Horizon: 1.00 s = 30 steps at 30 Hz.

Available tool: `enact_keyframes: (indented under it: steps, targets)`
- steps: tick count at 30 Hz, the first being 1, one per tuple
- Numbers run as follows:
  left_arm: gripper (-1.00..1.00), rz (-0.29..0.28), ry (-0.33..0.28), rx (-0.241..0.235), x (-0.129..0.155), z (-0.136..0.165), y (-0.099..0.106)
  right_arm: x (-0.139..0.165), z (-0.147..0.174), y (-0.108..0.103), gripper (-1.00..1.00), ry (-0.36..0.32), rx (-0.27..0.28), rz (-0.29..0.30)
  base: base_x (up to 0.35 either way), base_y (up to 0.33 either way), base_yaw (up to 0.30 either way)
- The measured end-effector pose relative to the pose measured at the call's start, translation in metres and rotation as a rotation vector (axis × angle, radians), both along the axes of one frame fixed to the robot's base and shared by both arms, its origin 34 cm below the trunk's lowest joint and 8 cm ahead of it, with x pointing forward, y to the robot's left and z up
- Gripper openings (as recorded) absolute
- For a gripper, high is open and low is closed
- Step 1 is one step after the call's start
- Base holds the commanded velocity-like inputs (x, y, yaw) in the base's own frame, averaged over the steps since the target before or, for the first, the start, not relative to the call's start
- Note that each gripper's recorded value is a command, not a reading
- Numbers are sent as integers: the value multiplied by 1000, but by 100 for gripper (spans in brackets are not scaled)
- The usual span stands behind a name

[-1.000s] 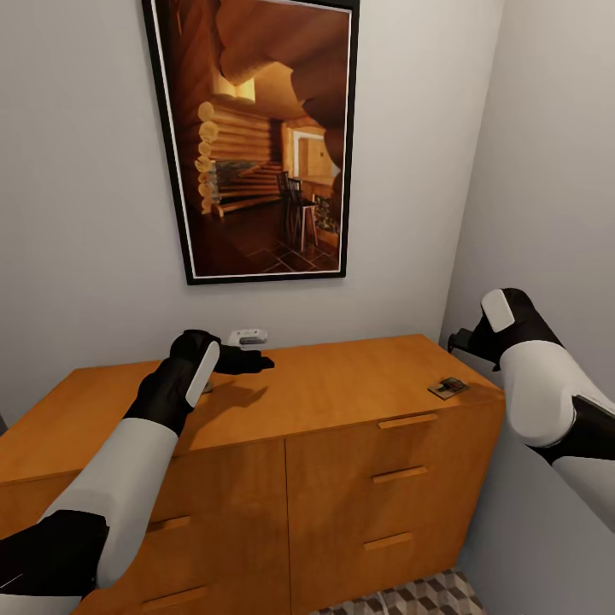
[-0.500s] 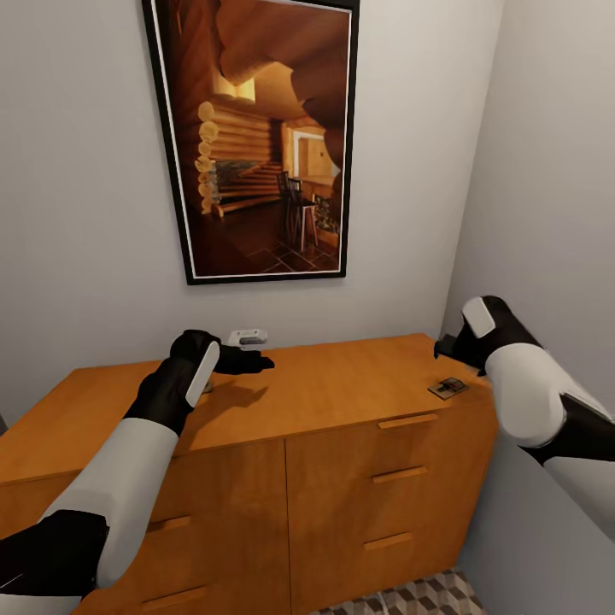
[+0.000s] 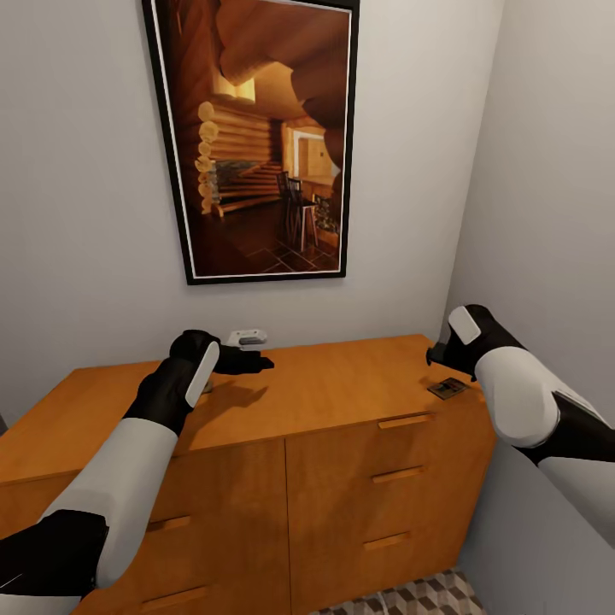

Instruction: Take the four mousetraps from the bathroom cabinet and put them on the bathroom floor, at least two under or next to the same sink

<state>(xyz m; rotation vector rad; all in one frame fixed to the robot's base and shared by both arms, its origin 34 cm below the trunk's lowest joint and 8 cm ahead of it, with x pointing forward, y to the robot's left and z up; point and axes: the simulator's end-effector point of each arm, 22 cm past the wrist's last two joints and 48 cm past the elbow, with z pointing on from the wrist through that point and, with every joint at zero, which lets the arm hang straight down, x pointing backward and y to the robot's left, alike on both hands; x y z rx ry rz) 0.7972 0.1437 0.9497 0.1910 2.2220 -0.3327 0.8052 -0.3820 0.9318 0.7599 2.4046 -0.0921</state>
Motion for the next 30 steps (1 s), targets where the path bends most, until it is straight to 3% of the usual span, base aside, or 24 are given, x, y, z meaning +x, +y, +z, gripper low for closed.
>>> enact_keyframes:
  steps: [30]
  targets:
    - [100,-1,15,0,-1,-6,-1,-6,-1,-13,100,21,-46,-37,0,0,0]
